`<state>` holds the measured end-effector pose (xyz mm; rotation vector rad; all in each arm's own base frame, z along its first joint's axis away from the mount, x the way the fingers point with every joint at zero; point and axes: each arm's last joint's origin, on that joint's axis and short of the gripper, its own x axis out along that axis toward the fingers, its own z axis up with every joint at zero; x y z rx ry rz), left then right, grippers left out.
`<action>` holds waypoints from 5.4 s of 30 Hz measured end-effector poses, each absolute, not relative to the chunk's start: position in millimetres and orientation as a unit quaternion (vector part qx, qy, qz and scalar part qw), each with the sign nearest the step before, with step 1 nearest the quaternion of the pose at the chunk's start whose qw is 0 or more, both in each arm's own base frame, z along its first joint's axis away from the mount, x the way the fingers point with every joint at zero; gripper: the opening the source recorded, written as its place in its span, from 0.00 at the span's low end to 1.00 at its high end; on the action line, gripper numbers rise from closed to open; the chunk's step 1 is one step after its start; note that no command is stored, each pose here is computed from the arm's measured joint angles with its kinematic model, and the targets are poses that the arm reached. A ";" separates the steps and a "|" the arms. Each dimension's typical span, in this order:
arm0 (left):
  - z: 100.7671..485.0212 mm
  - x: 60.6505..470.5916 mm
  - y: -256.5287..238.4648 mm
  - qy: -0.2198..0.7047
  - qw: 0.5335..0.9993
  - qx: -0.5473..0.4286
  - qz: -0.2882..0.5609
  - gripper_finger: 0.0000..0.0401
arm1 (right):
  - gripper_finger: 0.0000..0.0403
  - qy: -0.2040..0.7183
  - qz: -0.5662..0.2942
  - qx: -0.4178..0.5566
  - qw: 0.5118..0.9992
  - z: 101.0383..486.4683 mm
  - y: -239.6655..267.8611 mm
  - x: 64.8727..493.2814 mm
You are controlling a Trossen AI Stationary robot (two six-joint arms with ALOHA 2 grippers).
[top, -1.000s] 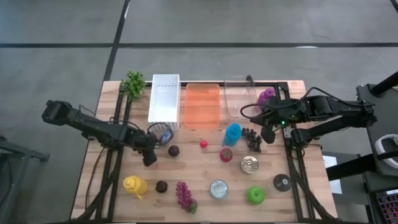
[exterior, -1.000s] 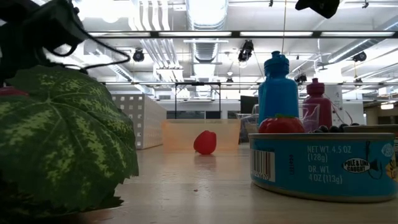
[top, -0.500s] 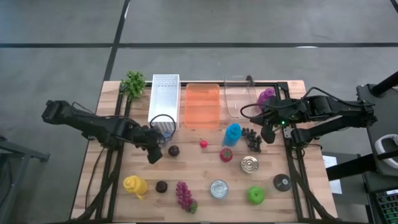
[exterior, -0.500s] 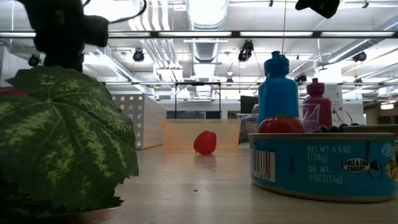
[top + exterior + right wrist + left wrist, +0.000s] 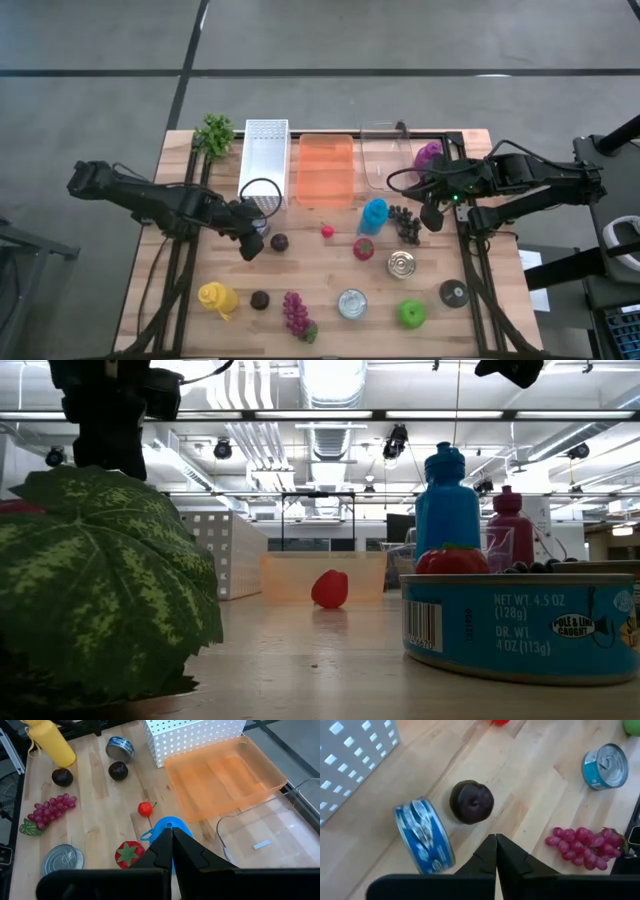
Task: Pick & Place Food Item
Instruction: Put the left blue tuna can into the white bin
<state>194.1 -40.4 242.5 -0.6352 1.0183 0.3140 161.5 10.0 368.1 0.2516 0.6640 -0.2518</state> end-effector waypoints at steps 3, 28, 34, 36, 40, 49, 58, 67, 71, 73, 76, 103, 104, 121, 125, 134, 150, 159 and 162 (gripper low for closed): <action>240.7 193.5 -40.3 0.480 0.812 -0.297 0.148 0.09 | 0.02 0.324 -0.123 0.122 0.930 368.1 10.0 161.5; 237.1 187.3 -41.5 0.520 0.775 -0.329 0.144 0.71 | 0.02 0.339 -0.061 0.115 0.932 367.6 13.3 161.6; 238.1 187.5 -41.9 0.519 0.771 -0.339 0.144 0.73 | 0.02 0.350 0.004 0.109 0.931 367.5 16.7 161.4; 239.3 187.7 -41.9 0.517 0.769 -0.345 0.148 0.72 | 0.02 0.352 0.020 0.108 0.930 367.5 17.6 161.3; 248.4 190.2 -42.2 0.504 0.772 -0.356 0.151 0.72 | 0.02 0.352 0.033 0.098 0.930 367.5 18.1 161.2; 272.2 201.8 -44.0 0.475 0.759 -0.404 0.188 0.73 | 0.02 0.352 0.042 0.073 0.932 367.5 18.1 161.2; 283.0 225.9 -46.7 0.566 0.711 -0.310 0.281 0.71 | 0.02 0.352 0.044 0.065 0.933 366.5 18.0 161.3; 256.2 230.5 -44.2 0.585 0.690 -0.284 0.319 0.71 | 0.02 0.353 0.044 0.066 0.932 366.2 18.1 161.5; 244.3 229.3 -39.5 0.579 0.690 -0.277 0.335 0.71 | 0.02 0.353 0.043 0.067 0.932 366.1 18.0 161.4; 238.9 228.4 -37.3 0.578 0.688 -0.277 0.340 0.72 | 0.02 0.353 0.043 0.068 0.932 366.0 18.0 161.5; 231.0 228.9 -33.8 0.572 0.689 -0.283 0.343 0.72 | 0.02 0.354 0.043 0.068 0.932 366.0 18.0 161.4; 179.2 228.4 -24.7 0.539 0.726 -0.293 0.312 0.72 | 0.02 0.354 0.043 0.068 0.932 365.9 18.0 161.5; 179.2 228.7 -24.7 0.540 0.728 -0.289 0.308 0.72 | 0.02 0.354 0.043 0.068 0.932 365.9 18.1 161.5; 179.2 228.7 -24.7 0.544 0.732 -0.279 0.301 0.40 | 0.02 0.354 0.043 0.068 0.932 365.9 18.0 161.5; 179.1 227.8 -24.6 0.547 0.729 -0.278 0.303 0.34 | 0.02 0.354 0.043 0.068 0.932 365.9 18.1 161.5; 180.4 226.6 -24.4 0.548 0.728 -0.278 0.304 0.34 | 0.02 0.354 0.043 0.068 0.932 365.9 18.1 161.5; 249.9 227.2 -23.1 0.482 0.774 -0.309 0.269 0.34 | 0.02 0.354 0.043 0.068 0.932 365.9 18.1 161.5; 307.5 218.6 -19.4 0.459 0.789 -0.327 0.245 0.34 | 0.02 0.354 0.043 0.068 0.932 365.9 18.0 161.5; 323.3 217.4 -16.0 0.450 0.791 -0.333 0.248 0.34 | 0.02 0.353 0.045 0.063 0.932 365.9 18.0 161.5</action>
